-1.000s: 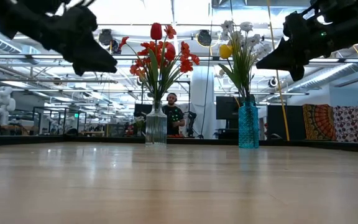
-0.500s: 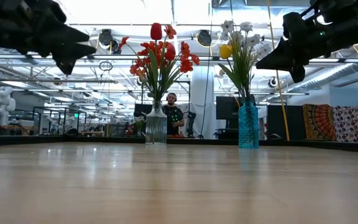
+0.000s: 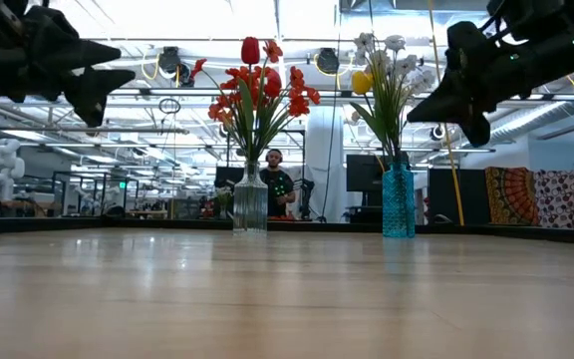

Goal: Sort flowers into vase by color
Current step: Return to Home Position

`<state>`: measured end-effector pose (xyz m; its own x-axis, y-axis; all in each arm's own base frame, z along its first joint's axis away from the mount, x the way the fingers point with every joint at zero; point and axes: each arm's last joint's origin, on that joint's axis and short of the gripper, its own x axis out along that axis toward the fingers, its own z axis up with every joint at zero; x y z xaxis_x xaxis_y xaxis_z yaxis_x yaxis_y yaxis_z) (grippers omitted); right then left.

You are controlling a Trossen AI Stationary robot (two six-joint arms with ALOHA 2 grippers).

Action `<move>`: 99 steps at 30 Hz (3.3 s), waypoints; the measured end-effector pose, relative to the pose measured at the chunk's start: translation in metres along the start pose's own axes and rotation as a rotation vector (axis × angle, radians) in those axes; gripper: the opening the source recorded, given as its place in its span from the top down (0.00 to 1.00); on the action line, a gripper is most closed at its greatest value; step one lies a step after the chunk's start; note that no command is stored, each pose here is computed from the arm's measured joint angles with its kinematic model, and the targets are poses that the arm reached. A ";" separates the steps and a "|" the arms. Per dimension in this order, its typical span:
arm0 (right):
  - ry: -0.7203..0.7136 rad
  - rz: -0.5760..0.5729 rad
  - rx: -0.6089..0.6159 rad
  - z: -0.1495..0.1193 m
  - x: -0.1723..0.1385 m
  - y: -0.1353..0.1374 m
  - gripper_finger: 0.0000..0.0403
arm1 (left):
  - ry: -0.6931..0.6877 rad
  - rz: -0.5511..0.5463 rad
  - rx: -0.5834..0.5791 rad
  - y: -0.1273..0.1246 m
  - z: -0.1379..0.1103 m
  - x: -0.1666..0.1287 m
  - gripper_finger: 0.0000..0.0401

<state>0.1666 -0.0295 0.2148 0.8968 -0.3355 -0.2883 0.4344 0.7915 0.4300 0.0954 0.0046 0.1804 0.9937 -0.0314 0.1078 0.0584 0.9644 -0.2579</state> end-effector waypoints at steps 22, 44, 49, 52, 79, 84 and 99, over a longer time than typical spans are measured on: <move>0.012 0.116 0.017 -0.033 0.045 0.032 1.00 | 0.079 0.067 0.151 0.005 -0.012 0.001 0.57; 0.136 0.258 -0.340 -0.021 -0.001 0.026 1.00 | 0.083 0.071 0.148 0.005 -0.013 0.001 0.57; 0.086 0.303 -0.359 -0.013 -0.021 0.026 1.00 | 0.083 0.071 0.148 0.005 -0.013 0.001 0.57; 0.072 0.330 -0.365 -0.011 -0.031 0.027 1.00 | 0.083 0.071 0.148 0.005 -0.013 0.001 0.57; -0.061 0.466 -0.253 -0.070 -0.048 -0.012 1.00 | 0.084 0.072 0.149 0.006 -0.014 0.001 0.57; -0.087 0.470 -0.248 -0.068 -0.050 -0.012 1.00 | 0.084 0.072 0.148 0.006 -0.014 0.001 0.57; -0.195 0.420 -0.291 -0.062 -0.059 -0.017 1.00 | 0.084 0.072 0.148 0.006 -0.014 0.001 0.57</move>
<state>0.1011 0.0087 0.1718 0.9991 -0.0267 0.0333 0.0190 0.9771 0.2117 0.0979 0.0064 0.1659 0.9997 0.0229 0.0116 -0.0214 0.9928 -0.1175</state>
